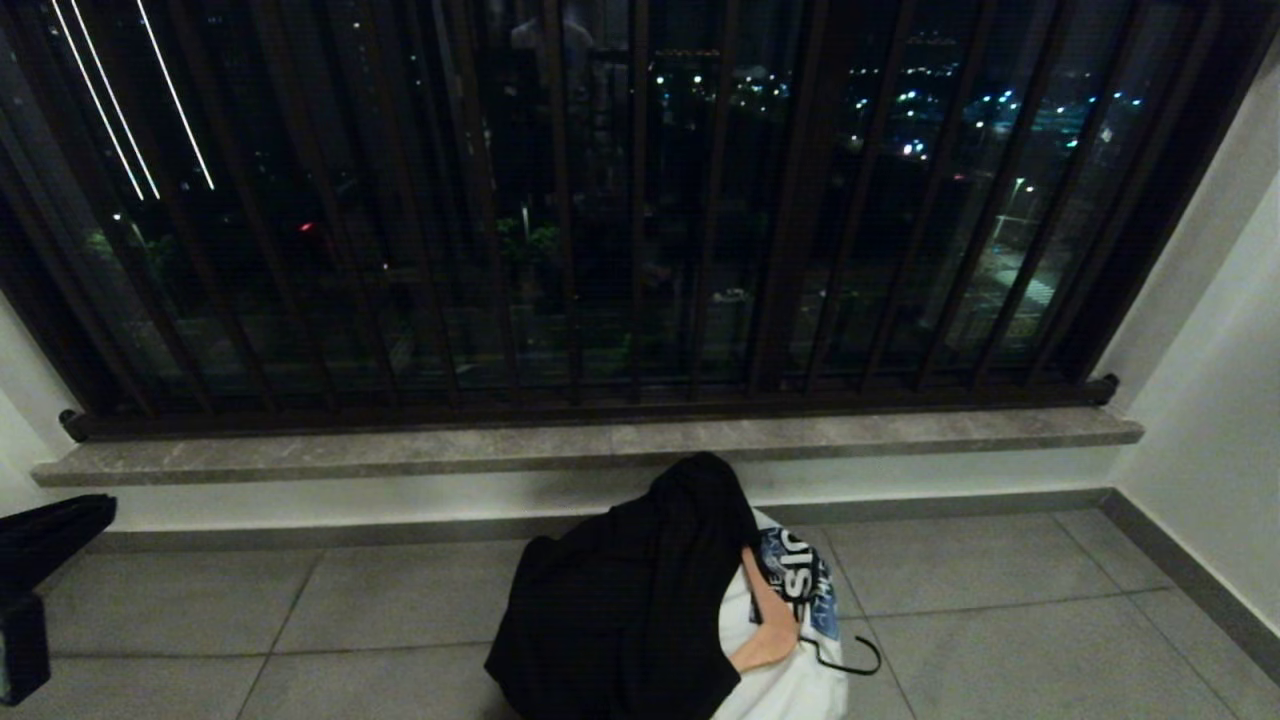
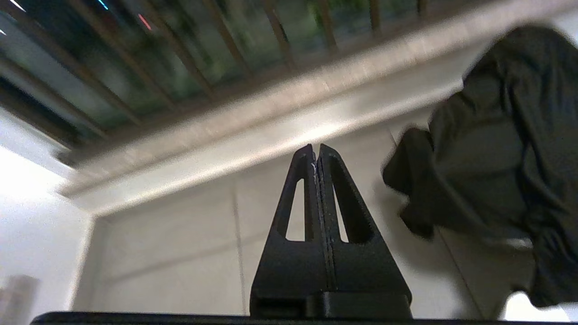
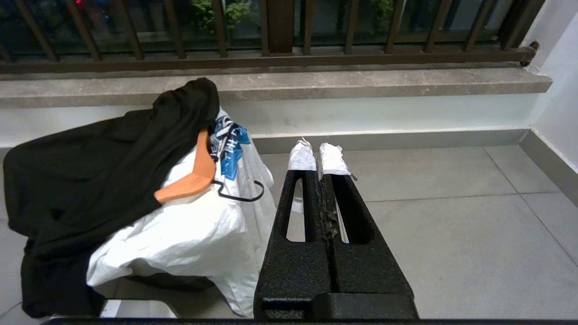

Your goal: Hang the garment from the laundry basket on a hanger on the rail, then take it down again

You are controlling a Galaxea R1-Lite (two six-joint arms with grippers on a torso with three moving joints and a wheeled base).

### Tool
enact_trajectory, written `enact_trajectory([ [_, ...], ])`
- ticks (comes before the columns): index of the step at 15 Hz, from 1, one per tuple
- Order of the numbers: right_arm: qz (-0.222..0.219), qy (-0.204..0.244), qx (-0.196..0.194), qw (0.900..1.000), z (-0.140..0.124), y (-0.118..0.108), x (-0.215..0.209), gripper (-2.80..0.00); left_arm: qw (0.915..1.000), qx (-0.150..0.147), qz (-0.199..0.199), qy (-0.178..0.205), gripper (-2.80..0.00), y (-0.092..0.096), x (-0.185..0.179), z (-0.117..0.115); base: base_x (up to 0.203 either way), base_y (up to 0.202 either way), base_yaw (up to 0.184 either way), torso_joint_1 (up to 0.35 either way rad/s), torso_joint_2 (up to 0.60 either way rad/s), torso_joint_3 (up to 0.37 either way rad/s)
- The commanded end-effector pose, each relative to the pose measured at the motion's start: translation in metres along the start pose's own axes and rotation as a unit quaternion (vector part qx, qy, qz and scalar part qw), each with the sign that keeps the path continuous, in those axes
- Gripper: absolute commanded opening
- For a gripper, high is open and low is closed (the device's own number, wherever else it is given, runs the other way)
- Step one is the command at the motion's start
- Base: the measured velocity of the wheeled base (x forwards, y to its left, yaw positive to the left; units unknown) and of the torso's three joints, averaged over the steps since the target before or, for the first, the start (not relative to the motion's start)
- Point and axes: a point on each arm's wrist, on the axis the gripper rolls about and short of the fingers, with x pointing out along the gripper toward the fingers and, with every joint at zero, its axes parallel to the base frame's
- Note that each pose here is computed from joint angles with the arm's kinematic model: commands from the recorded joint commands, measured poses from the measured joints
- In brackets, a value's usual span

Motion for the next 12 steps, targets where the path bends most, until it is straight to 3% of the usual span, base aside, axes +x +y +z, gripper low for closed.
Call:
enact_trajectory([
  [1,0.000,0.001,0.000,1.000,0.000,0.000,0.000,-2.80,0.9969,0.007,0.033,-0.070,-2.80,-0.009,-0.045,-0.013,0.000,0.000,0.000,0.000,0.00,0.000],
  [6,0.000,0.001,0.000,1.000,0.000,0.000,0.000,-2.80,0.9893,-0.002,0.080,-0.121,-2.80,-0.026,-0.082,-0.056,0.000,0.000,0.000,0.000,0.00,0.000],
  [12,0.000,0.001,0.000,1.000,0.000,0.000,0.000,-2.80,0.9847,-0.052,0.071,-0.150,-2.80,-0.041,-0.090,-0.100,0.000,0.000,0.000,0.000,0.00,0.000],
])
